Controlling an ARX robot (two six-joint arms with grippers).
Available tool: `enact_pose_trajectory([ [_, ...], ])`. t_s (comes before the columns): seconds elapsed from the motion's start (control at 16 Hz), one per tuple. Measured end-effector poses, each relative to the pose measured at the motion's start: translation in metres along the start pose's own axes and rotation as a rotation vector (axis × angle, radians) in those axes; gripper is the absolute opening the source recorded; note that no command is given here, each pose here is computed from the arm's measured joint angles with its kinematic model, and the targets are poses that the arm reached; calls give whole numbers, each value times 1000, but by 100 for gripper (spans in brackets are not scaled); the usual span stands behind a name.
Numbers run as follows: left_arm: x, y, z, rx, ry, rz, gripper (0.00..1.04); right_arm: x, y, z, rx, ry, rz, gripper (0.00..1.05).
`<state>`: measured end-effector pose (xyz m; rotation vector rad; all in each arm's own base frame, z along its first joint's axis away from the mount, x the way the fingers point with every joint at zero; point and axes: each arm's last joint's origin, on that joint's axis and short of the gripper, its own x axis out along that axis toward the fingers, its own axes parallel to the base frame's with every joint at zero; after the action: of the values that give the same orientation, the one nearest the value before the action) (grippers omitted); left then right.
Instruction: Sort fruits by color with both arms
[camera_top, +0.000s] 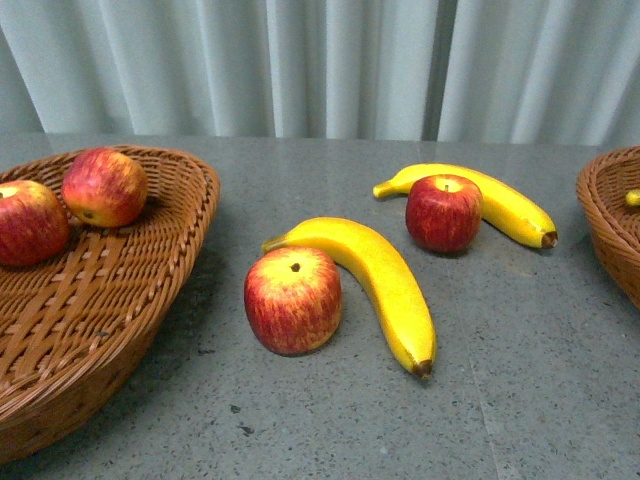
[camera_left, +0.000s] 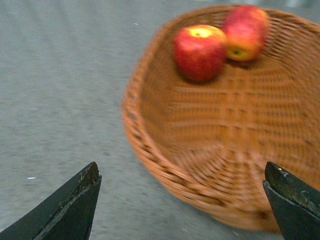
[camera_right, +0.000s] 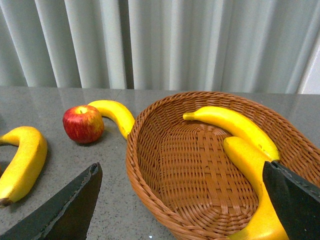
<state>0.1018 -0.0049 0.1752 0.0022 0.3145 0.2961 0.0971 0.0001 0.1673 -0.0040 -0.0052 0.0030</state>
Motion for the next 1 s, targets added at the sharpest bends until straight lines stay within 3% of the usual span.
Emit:
enact_pose_trajectory([
  [0.19, 1, 8, 13, -45, -63, 135, 98, 0, 0, 0, 0, 1, -6, 98],
  [0.37, 18, 28, 74, -47, -251, 142, 98, 0, 0, 0, 0, 1, -3, 98],
  [0.44, 51, 27, 114, 42, -298, 0, 98, 0, 0, 0, 0, 1, -4, 98],
  [0.5, 82, 8, 140, 117, -267, -176, 98, 0, 0, 0, 0, 1, -3, 98],
  [0.69, 122, -40, 154, 200, -154, -432, 98, 0, 0, 0, 0, 1, -3, 98],
  [0.81, 138, -71, 159, 246, -126, -538, 98, 0, 0, 0, 0, 1, -3, 98],
  [1.0, 146, -115, 143, 316, -22, -708, 98, 0, 0, 0, 0, 1, -3, 98],
])
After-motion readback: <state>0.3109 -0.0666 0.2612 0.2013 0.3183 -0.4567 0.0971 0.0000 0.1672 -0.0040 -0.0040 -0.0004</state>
